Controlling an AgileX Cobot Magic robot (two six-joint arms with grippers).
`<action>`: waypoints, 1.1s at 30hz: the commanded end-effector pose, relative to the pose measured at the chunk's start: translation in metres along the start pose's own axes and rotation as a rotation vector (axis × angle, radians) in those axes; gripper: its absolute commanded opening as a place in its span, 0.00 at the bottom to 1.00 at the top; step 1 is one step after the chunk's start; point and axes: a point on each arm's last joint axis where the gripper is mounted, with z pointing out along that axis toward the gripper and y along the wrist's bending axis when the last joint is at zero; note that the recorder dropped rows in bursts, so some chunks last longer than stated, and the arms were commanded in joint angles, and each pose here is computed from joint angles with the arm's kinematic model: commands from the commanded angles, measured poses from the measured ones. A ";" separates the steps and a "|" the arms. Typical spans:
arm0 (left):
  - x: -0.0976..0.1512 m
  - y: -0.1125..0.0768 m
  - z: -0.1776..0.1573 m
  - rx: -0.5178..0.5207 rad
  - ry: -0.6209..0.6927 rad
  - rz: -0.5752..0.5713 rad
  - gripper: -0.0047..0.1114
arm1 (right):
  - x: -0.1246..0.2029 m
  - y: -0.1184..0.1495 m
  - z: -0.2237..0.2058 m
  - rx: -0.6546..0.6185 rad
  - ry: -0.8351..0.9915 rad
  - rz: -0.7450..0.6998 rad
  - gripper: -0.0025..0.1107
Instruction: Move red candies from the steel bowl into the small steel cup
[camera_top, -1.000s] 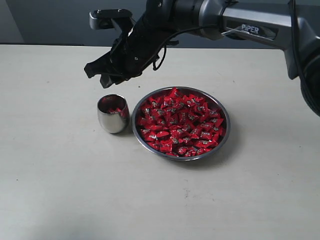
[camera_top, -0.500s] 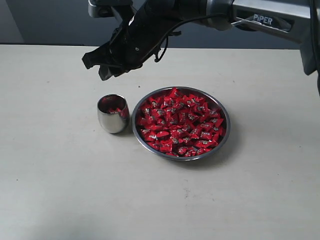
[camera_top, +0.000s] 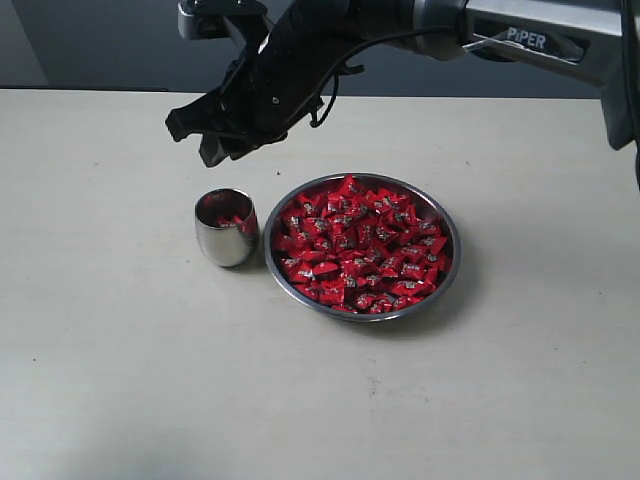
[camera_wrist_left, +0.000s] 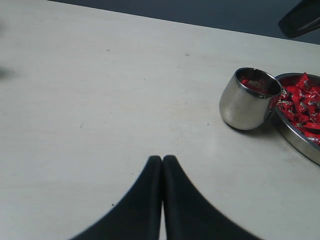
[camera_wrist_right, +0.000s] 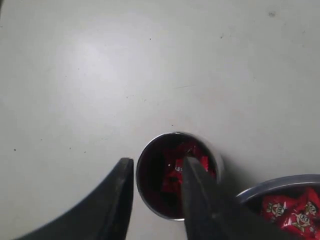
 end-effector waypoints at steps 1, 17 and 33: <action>0.000 0.000 0.000 -0.002 -0.006 -0.002 0.04 | -0.002 0.002 -0.007 0.003 -0.004 -0.012 0.31; 0.000 0.000 0.000 -0.003 -0.010 -0.002 0.04 | -0.002 0.002 -0.007 0.001 0.004 -0.010 0.31; 0.000 0.000 0.000 -0.003 -0.010 -0.002 0.04 | -0.002 0.002 -0.007 0.003 0.005 -0.012 0.31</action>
